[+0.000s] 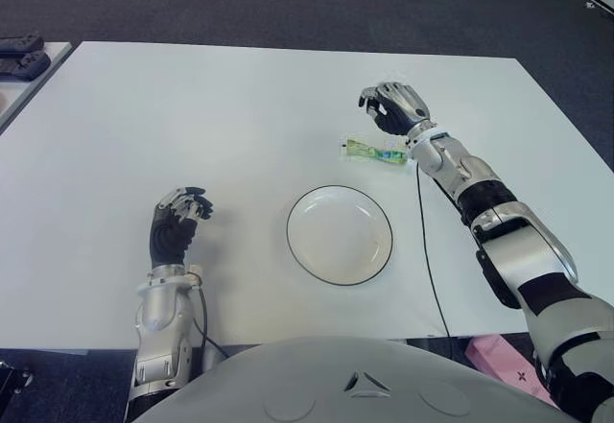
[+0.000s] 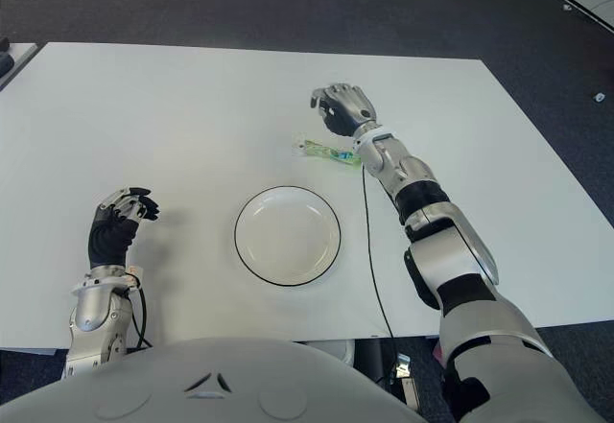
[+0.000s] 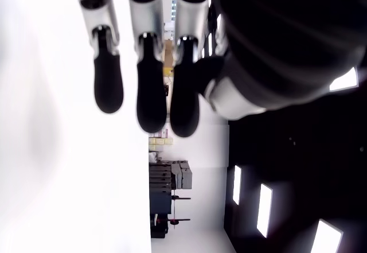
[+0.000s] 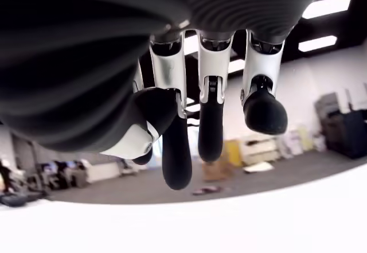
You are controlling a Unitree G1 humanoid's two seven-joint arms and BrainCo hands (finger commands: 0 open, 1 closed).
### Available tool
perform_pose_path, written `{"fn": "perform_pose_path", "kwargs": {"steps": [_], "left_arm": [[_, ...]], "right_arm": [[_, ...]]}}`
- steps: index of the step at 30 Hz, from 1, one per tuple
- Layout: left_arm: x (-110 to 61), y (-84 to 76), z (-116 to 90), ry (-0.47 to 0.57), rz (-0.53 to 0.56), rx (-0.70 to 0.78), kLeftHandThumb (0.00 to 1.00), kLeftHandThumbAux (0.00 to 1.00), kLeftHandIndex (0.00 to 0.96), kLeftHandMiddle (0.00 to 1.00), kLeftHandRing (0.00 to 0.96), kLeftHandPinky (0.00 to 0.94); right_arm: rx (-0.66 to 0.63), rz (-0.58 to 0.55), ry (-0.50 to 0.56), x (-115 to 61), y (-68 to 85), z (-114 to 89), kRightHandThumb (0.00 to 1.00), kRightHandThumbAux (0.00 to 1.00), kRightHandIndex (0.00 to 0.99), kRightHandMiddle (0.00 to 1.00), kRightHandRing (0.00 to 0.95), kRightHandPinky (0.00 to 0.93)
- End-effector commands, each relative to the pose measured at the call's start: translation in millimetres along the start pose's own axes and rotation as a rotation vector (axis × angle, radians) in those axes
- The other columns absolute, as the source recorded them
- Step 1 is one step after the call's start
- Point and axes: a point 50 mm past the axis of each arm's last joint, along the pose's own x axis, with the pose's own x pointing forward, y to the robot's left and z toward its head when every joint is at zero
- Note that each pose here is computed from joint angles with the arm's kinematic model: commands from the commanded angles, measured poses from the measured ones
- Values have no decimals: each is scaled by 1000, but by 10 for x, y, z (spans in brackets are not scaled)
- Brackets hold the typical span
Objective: Put the toothpaste on the table into the plate.
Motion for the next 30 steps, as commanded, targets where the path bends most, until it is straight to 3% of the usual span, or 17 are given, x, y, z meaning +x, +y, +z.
{"fn": "perform_pose_path", "kwargs": {"steps": [1,6,8,10,12,13,16,19,30], "left_arm": [[4,-21,-35,19,-21,-17,706,720,437,566,563,549],[-3,-1,-47,25,-30,-22,707,720,437,574,574,580],[12,-29,-43,31,-7,-26,707,720,437,572,571,574],[22,-45,-40,34,4,-28,706,720,437,564,559,549],[21,-77,-35,18,5,-15,706,720,437,562,557,543],[23,-87,-33,14,6,-13,706,720,437,561,557,542],[21,-97,-31,8,8,-10,706,720,437,554,549,529],[17,-104,-26,4,9,-13,706,721,437,550,544,519],[13,-110,-22,-4,-3,-23,705,721,437,558,563,537]], "right_arm": [[20,53,-87,-93,8,153,848,681,393,535,831,756],[42,80,-171,-119,-65,338,848,680,397,536,821,723],[27,88,-114,-122,15,102,848,680,396,536,822,710],[22,89,-87,-135,45,-10,848,681,395,536,827,692],[60,75,-277,-212,30,522,848,681,395,538,829,695],[65,75,-310,-223,2,574,849,680,395,539,829,698],[63,86,-328,-210,-34,539,849,680,395,544,845,782],[69,99,-380,-259,-27,664,850,680,397,549,857,830],[90,205,-533,-573,161,892,853,678,400,552,870,874]]}}
